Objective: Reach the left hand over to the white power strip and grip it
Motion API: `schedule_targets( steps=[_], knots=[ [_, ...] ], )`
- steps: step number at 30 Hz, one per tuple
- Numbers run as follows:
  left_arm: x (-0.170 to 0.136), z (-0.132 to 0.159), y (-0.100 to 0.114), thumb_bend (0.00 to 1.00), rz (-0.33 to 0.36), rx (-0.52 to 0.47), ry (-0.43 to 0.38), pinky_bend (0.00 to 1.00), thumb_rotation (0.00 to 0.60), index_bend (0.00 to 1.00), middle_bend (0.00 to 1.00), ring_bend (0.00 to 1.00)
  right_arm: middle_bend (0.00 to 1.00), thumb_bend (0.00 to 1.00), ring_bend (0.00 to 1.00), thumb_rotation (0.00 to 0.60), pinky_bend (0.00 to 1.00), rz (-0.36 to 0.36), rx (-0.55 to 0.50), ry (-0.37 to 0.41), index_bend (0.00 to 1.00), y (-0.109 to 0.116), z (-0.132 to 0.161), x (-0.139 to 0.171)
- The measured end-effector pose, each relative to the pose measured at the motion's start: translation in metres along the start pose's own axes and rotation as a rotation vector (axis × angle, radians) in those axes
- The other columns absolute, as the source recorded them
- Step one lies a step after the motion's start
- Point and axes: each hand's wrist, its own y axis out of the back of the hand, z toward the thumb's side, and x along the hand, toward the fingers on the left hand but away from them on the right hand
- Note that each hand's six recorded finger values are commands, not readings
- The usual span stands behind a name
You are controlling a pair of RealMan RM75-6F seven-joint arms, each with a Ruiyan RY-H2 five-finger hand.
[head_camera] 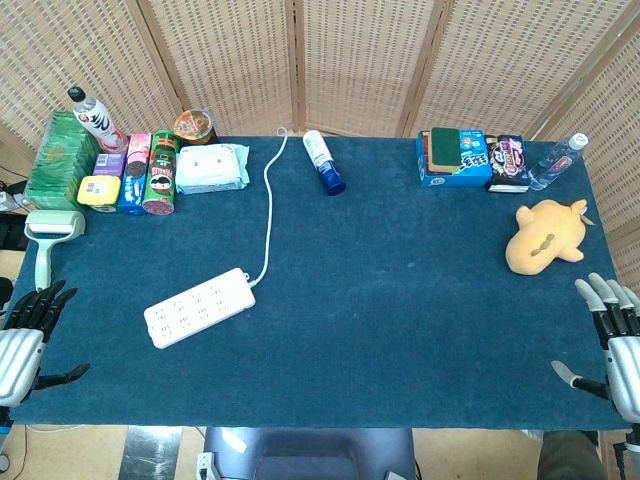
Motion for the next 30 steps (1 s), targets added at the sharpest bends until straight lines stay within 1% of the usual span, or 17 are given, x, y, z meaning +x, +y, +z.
schedule_targets(
  steps=[8,14,15,17,18,19,20,21,22,23,24,25,26,28,29,30],
  knots=[
    [0.001,-0.001,-0.002,0.09,-0.016,0.003,0.005,0.00,0.600,0.00,0.00,0.00,0.01,0.00,0.00,0.600,0.00,0.003,0.000,-0.001,0.03,-0.001,0.001,0.000],
    [0.001,0.003,0.000,0.10,-0.005,-0.002,-0.015,0.00,0.600,0.00,0.00,0.00,0.01,0.00,0.00,0.600,0.00,-0.002,-0.001,0.001,0.03,0.001,0.001,0.001],
    [0.002,0.004,0.000,0.11,0.001,-0.005,-0.022,0.01,0.600,0.00,0.05,0.01,0.01,0.00,0.00,0.600,0.00,0.000,-0.001,0.001,0.03,0.000,0.001,0.001],
    [0.004,0.007,0.002,0.13,0.015,-0.019,-0.042,0.11,0.600,0.00,0.26,0.17,0.01,0.00,0.00,0.600,0.00,0.004,-0.001,-0.002,0.03,-0.001,0.001,0.001],
    [0.006,0.009,0.002,0.15,0.020,-0.026,-0.053,0.27,0.600,0.00,0.47,0.38,0.01,0.00,0.00,0.600,0.00,0.005,-0.003,-0.004,0.03,-0.001,0.000,0.001],
    [0.008,0.011,0.002,0.17,0.028,-0.039,-0.065,0.50,0.600,0.00,0.68,0.61,0.01,0.00,0.00,0.600,0.00,0.006,-0.006,-0.007,0.03,-0.001,0.000,0.000],
    [0.010,0.013,0.002,0.19,0.036,-0.048,-0.069,0.65,0.600,0.00,0.80,0.76,0.01,0.00,0.00,0.600,0.00,0.006,-0.008,-0.009,0.03,-0.001,-0.001,0.000],
    [0.012,0.014,0.002,0.23,0.047,-0.057,-0.071,0.84,0.600,0.00,0.93,0.91,0.01,0.00,0.00,0.600,0.00,0.005,-0.009,-0.011,0.03,0.000,-0.001,0.000],
    [0.017,0.016,0.003,0.27,0.069,-0.069,-0.070,0.95,0.600,0.00,0.99,0.98,0.01,0.00,0.00,0.600,0.00,0.003,-0.012,-0.013,0.03,0.000,-0.002,0.000],
    [0.019,0.017,0.003,0.31,0.076,-0.074,-0.068,0.98,0.600,0.00,1.00,1.00,0.01,0.00,0.00,0.600,0.00,0.002,-0.014,-0.014,0.03,0.001,-0.002,0.000],
    [0.021,0.017,0.003,0.36,0.083,-0.079,-0.063,1.00,0.600,0.00,1.00,1.00,0.01,0.00,0.00,0.600,0.00,0.000,-0.017,-0.015,0.03,0.001,-0.003,0.000],
    [0.025,0.018,0.003,0.43,0.084,-0.087,-0.055,1.00,0.600,0.00,1.00,1.00,0.01,0.00,0.00,0.600,0.00,-0.003,-0.020,-0.016,0.03,0.002,-0.003,0.000],
    [0.028,0.019,0.002,0.46,0.080,-0.092,-0.051,1.00,0.600,0.00,1.00,1.00,0.01,0.00,0.00,0.600,0.00,-0.004,-0.022,-0.017,0.03,0.003,-0.004,0.000],
    [0.037,0.025,-0.002,0.55,0.059,-0.101,-0.052,1.00,0.600,0.01,1.00,1.00,0.01,0.00,0.00,0.600,0.00,-0.003,-0.024,-0.019,0.03,0.003,-0.004,0.000],
    [0.041,0.028,-0.005,0.58,0.045,-0.106,-0.055,1.00,0.600,0.03,1.00,1.00,0.01,0.00,0.00,0.600,0.00,-0.001,-0.024,-0.019,0.03,0.003,-0.004,0.000],
    [0.045,0.032,-0.008,0.60,0.030,-0.112,-0.058,1.00,0.600,0.08,1.00,1.00,0.01,0.00,0.00,0.600,0.00,0.000,-0.024,-0.019,0.03,0.002,-0.005,0.000]
  ],
)
